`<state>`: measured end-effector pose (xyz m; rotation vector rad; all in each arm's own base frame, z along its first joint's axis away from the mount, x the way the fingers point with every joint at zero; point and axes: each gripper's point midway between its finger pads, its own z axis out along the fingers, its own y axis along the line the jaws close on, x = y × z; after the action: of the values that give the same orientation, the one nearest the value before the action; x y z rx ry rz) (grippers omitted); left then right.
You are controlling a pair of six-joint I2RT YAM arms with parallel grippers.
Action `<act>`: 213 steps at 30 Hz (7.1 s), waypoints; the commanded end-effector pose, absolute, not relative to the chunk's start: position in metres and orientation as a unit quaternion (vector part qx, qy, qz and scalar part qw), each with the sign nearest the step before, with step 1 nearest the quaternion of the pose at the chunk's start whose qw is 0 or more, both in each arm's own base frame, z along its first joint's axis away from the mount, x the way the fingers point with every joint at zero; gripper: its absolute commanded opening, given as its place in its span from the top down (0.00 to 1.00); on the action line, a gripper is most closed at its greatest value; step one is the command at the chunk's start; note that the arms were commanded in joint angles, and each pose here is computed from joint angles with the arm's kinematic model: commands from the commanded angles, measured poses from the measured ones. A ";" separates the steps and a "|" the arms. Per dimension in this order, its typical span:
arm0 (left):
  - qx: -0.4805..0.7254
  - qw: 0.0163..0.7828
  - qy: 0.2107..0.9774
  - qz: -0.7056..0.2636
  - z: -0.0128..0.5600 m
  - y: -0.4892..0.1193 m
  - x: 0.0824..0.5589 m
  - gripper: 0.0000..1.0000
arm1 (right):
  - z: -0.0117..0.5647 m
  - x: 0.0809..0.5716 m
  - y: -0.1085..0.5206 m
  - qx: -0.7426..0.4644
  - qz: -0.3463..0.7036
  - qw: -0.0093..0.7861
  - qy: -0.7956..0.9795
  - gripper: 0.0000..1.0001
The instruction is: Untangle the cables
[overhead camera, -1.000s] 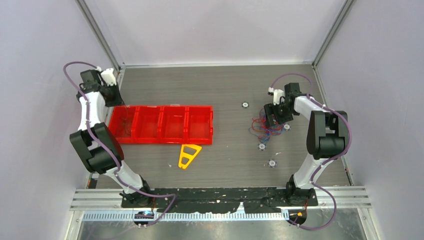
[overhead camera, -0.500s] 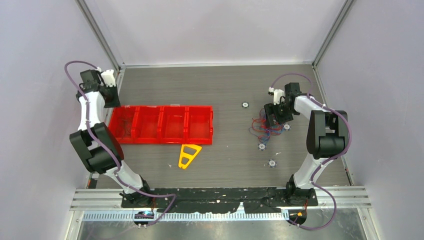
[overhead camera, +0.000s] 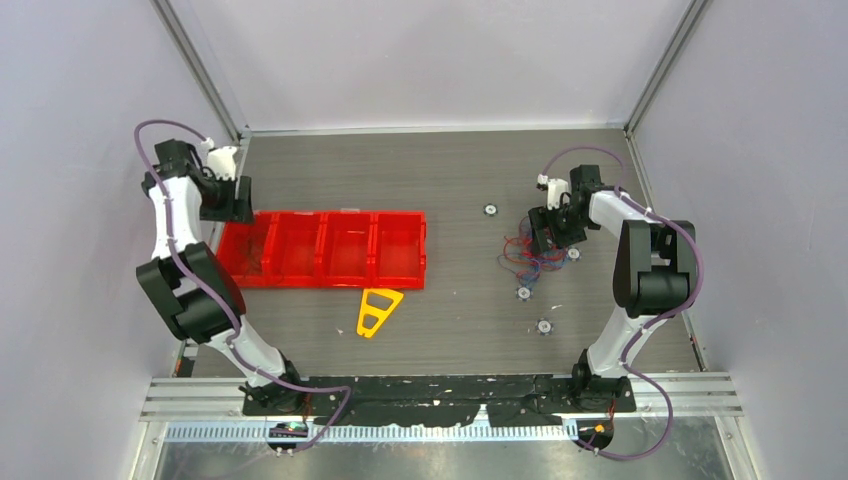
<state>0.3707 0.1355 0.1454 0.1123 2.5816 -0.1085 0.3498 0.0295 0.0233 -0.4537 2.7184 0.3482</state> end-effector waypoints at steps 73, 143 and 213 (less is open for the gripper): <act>0.214 0.172 0.960 0.061 0.116 0.114 0.353 0.49 | 0.027 0.333 0.042 -0.166 0.171 0.128 0.963 0.23; 0.615 0.436 0.503 -0.423 0.239 -0.465 0.279 0.49 | 0.232 0.304 0.098 -0.350 0.284 0.377 0.809 0.95; 0.394 0.569 0.543 -0.476 0.462 -0.468 0.327 1.00 | 0.237 0.421 0.127 -0.137 0.233 0.672 0.690 0.10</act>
<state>0.3326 -0.4803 0.3992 0.9803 1.4406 -1.1029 0.3814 0.1327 0.1870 -0.4379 1.7350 0.5912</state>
